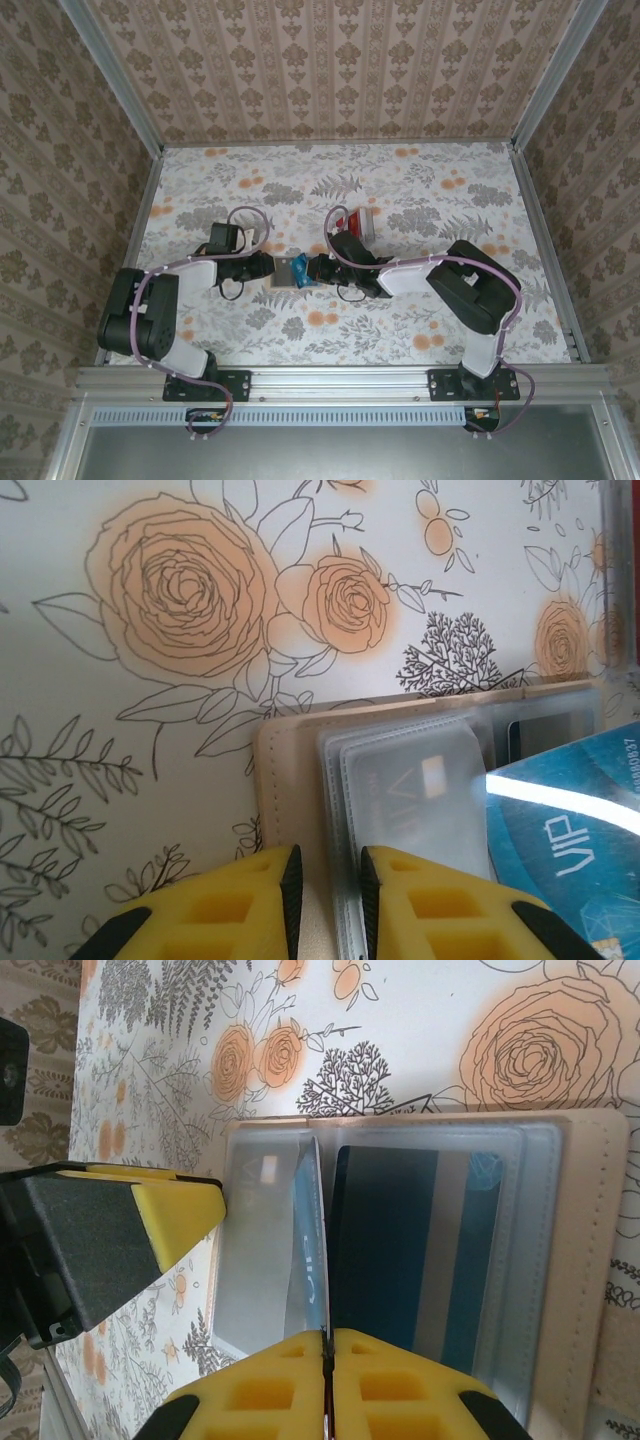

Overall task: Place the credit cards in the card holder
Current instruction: Insert the credit card into the card slot.

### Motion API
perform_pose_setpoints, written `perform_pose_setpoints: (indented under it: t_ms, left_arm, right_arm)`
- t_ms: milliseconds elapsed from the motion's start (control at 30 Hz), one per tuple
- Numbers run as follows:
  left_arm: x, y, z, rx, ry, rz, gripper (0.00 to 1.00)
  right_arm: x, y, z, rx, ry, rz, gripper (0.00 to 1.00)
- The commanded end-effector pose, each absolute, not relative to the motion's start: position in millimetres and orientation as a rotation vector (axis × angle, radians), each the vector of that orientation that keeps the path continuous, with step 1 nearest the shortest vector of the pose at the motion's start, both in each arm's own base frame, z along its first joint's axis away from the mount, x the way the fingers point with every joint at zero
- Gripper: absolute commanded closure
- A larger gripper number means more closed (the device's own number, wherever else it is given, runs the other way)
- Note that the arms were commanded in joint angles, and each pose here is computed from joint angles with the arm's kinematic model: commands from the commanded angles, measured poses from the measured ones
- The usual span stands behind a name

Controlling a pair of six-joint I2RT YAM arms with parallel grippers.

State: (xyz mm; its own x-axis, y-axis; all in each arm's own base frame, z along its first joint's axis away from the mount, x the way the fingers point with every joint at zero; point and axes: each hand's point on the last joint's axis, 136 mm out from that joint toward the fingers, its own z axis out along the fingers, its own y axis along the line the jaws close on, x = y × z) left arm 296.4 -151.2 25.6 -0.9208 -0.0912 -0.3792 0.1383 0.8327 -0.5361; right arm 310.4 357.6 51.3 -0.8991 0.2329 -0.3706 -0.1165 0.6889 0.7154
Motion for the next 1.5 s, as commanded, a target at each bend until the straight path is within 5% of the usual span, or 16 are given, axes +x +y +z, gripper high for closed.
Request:
perform_pose_setpoints:
  t_ms: [0,1467]
  left_arm:
    - [294,-155,21,0.021,2.640,-0.856,0.76]
    - [289,-164,28,0.044,2.623,-0.870,0.81]
  right_arm:
    - [317,355,38,0.155,2.478,1.051,0.89]
    - [310,382,25,0.154,2.413,0.961,0.88]
